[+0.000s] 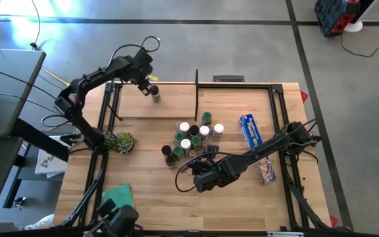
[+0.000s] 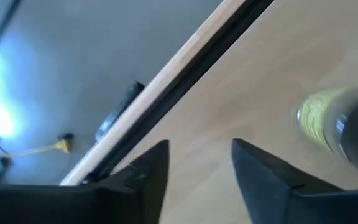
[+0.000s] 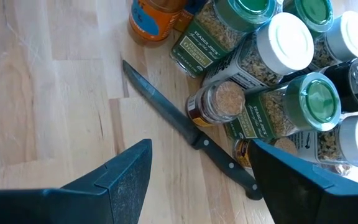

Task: Shelf spices
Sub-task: Put the black lid seasoning bottle on the shelf

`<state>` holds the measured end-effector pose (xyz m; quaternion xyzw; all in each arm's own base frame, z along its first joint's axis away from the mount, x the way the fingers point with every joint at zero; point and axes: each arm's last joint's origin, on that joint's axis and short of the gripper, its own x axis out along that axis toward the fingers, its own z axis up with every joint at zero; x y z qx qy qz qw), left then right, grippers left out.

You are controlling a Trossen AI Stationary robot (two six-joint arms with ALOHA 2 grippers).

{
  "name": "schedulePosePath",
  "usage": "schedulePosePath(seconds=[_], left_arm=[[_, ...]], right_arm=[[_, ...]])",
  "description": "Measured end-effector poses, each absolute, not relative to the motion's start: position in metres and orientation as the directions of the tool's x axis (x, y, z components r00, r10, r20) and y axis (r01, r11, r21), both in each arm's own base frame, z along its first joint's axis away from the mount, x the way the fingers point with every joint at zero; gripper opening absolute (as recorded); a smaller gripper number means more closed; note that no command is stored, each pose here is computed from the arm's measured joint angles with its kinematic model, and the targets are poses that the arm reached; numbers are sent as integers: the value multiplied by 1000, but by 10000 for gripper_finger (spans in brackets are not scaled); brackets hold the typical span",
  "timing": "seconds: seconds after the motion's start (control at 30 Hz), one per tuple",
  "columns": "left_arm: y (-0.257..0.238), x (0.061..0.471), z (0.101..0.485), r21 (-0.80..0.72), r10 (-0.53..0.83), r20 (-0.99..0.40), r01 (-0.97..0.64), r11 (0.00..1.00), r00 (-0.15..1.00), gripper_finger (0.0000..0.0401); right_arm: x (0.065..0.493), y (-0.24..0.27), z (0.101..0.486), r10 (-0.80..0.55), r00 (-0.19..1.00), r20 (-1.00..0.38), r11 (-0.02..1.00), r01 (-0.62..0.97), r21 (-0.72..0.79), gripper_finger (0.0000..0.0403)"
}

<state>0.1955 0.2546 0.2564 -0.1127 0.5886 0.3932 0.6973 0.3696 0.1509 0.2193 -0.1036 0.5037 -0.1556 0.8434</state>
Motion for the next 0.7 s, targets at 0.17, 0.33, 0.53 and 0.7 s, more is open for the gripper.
schedulePosePath(seconds=[0.17,0.33,0.53,0.7], left_arm=[[259,206,243,258,385,-923,-703,663,25,80],[255,214,240,201,347,-934,-686,700,80,25],[243,229,242,168,337,-931,-653,738,141,3],[227,247,242,160,333,-927,-617,771,175,4]], right_arm=[[371,148,219,-368,441,-819,930,157,-333,264],[370,148,219,-369,439,-820,929,147,-339,264],[372,143,219,-375,434,-819,927,146,-346,264],[373,143,219,-372,433,-821,928,153,-340,264]])
